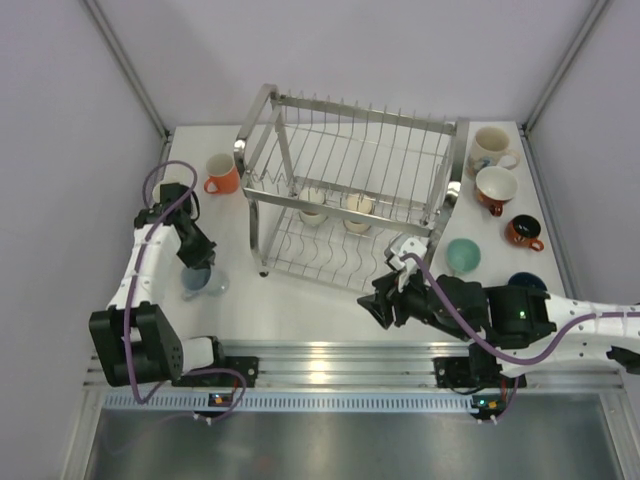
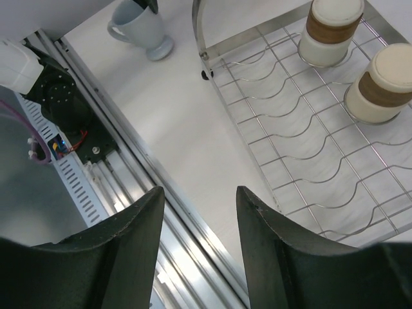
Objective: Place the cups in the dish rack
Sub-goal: Grab a cup with the left arm
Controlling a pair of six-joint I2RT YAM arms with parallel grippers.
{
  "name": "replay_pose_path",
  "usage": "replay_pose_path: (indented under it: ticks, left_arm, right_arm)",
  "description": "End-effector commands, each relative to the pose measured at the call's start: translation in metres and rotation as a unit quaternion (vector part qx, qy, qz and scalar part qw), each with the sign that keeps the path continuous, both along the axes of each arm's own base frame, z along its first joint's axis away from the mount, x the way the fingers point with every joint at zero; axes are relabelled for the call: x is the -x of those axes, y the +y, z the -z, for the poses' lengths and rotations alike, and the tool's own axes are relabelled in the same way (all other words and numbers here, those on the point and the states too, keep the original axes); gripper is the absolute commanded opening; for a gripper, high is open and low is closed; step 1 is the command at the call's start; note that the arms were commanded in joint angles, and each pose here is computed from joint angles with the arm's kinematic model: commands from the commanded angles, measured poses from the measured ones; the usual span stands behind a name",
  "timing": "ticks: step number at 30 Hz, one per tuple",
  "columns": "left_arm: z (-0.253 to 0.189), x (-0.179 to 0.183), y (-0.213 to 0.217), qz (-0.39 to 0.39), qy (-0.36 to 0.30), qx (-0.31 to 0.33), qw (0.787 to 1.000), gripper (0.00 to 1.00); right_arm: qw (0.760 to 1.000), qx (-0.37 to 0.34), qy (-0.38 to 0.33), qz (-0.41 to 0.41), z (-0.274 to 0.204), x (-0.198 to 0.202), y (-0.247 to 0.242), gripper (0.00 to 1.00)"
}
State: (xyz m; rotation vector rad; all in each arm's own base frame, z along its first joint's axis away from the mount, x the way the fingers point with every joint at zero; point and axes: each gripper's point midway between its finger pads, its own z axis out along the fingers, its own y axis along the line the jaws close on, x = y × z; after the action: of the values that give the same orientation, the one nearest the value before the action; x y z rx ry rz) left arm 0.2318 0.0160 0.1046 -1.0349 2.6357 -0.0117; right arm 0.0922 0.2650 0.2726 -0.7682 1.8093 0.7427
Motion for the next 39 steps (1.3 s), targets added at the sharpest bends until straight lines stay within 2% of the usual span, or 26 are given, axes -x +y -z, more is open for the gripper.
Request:
replay_pose_path:
  ticks: [1, 10, 14, 19, 21, 26, 30, 39]
  left_arm:
    - [-0.014, -0.036, 0.016, -0.018, -0.042, -0.01, 0.999, 0.13]
    - [-0.014, -0.055, 0.025, -0.028, -0.042, -0.008, 0.999, 0.3]
    - [-0.022, -0.056, 0.03, -0.017, -0.049, -0.025, 0.998, 0.46]
    - [-0.032, -0.045, 0.043, -0.04, -0.056, -0.064, 0.996, 0.61]
    - [-0.029, -0.04, 0.047, -0.043, -0.049, -0.072, 0.995, 0.62]
    - [-0.012, -0.041, 0.033, -0.029, -0.032, -0.026, 0.999, 0.59]
    - [-0.006, -0.045, 0.032, -0.012, -0.026, -0.023, 0.999, 0.57]
    - [-0.034, -0.049, 0.035, 0.089, -0.061, -0.068, 0.992, 0.57]
  right_arm:
    - [1.0, -0.022, 0.003, -0.003, -0.006, 0.005, 0.002, 0.49]
    - [1.0, -0.024, 0.0, 0.009, -0.003, 0.001, -0.005, 0.5]
    - [1.0, -0.02, -0.003, 0.016, -0.002, -0.001, -0.007, 0.5]
    - [1.0, -0.017, -0.004, 0.014, 0.0, 0.0, -0.004, 0.5]
    - [1.0, -0.02, -0.004, 0.012, -0.002, 0.0, -0.002, 0.5]
    - [1.0, -0.019, -0.008, 0.006, -0.004, 0.001, -0.001, 0.5]
    - [1.0, -0.019, -0.009, 0.01, -0.005, 0.0, -0.003, 0.51]
    - [1.0, -0.019, -0.013, 0.009, -0.003, -0.001, -0.003, 0.51]
